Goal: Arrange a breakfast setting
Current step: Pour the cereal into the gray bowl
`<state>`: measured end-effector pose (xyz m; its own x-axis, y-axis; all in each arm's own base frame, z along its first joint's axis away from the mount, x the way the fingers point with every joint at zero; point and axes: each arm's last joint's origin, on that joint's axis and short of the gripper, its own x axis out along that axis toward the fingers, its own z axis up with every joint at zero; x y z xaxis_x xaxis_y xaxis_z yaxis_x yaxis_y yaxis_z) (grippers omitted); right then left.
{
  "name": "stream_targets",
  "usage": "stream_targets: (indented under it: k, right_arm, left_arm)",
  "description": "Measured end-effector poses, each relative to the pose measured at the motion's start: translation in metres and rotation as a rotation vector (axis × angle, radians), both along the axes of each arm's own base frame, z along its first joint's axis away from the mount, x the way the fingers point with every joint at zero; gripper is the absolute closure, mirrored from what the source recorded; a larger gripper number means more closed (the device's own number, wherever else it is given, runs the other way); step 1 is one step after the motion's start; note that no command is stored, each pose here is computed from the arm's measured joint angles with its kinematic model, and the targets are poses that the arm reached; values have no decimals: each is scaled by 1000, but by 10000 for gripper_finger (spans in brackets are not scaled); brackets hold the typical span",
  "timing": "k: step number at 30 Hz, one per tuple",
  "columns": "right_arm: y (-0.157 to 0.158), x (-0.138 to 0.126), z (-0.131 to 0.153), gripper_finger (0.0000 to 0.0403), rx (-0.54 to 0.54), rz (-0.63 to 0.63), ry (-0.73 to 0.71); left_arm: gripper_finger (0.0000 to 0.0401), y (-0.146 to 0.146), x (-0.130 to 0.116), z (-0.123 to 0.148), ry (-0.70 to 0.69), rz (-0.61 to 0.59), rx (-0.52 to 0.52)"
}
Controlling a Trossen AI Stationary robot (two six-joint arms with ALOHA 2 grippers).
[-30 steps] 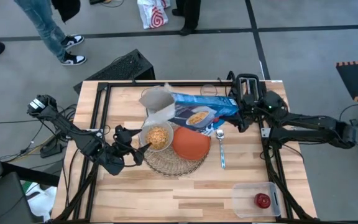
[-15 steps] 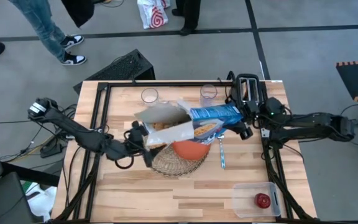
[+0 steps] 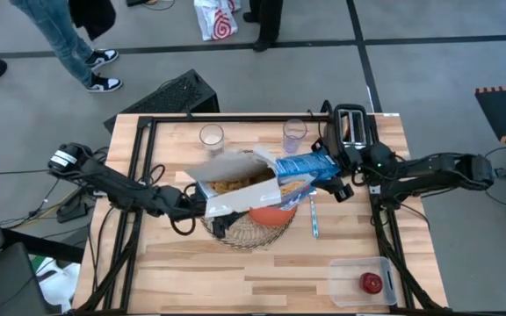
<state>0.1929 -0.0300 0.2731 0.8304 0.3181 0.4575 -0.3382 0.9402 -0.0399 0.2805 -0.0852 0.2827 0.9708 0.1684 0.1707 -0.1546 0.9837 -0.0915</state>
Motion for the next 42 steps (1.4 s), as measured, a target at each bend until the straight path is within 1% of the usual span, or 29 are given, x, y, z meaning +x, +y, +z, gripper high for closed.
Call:
stream_targets:
  k: [2, 7, 10, 14, 19, 21, 24, 28, 30, 31, 35, 38, 42]
  right_arm:
    - [-1, 3, -2, 100, 8, -20, -16]
    - [-5, 14, -11, 100, 23, -74, -38]
    - [-7, 20, -17, 100, 31, -92, -46]
    - [-6, 29, -27, 100, 36, -89, -58]
    - [-9, 48, -30, 100, 56, -84, -35]
    - [-9, 54, -32, 101, 60, -83, -26]
    - [-10, 60, -34, 97, 61, -78, -17]
    - [-10, 63, -35, 60, 70, -58, 0]
    - [-10, 64, -37, 41, 62, -53, 11]
    - [-10, 64, -37, 34, 60, -54, 14]
    - [-10, 63, -36, 16, 59, -56, 17]
    - [-10, 61, -33, 13, 61, -56, 34]
    - [-15, 50, -20, 14, 56, -68, 56]
  left_arm:
    - [37, 1, 2, -1, -21, 10, -7]
    - [37, 7, 6, -3, -27, 100, -25]
    - [37, 11, 6, -1, -54, 125, -40]
    - [37, 18, 7, 2, -79, 155, -50]
    - [40, 25, 8, 2, -81, 177, -45]
    - [52, 26, 8, 2, -77, 196, -36]
    - [94, 26, 7, 2, -68, 216, -8]
    - [178, 24, 7, 2, -57, 207, 18]
    - [204, 23, 8, 1, -44, 204, 36]
    - [210, 23, 8, 0, -41, 204, 41]
    - [210, 23, 8, 0, -32, 218, 67]
    - [210, 22, 4, 3, -16, 230, 79]
    - [210, 15, -9, 13, 17, 252, 110]
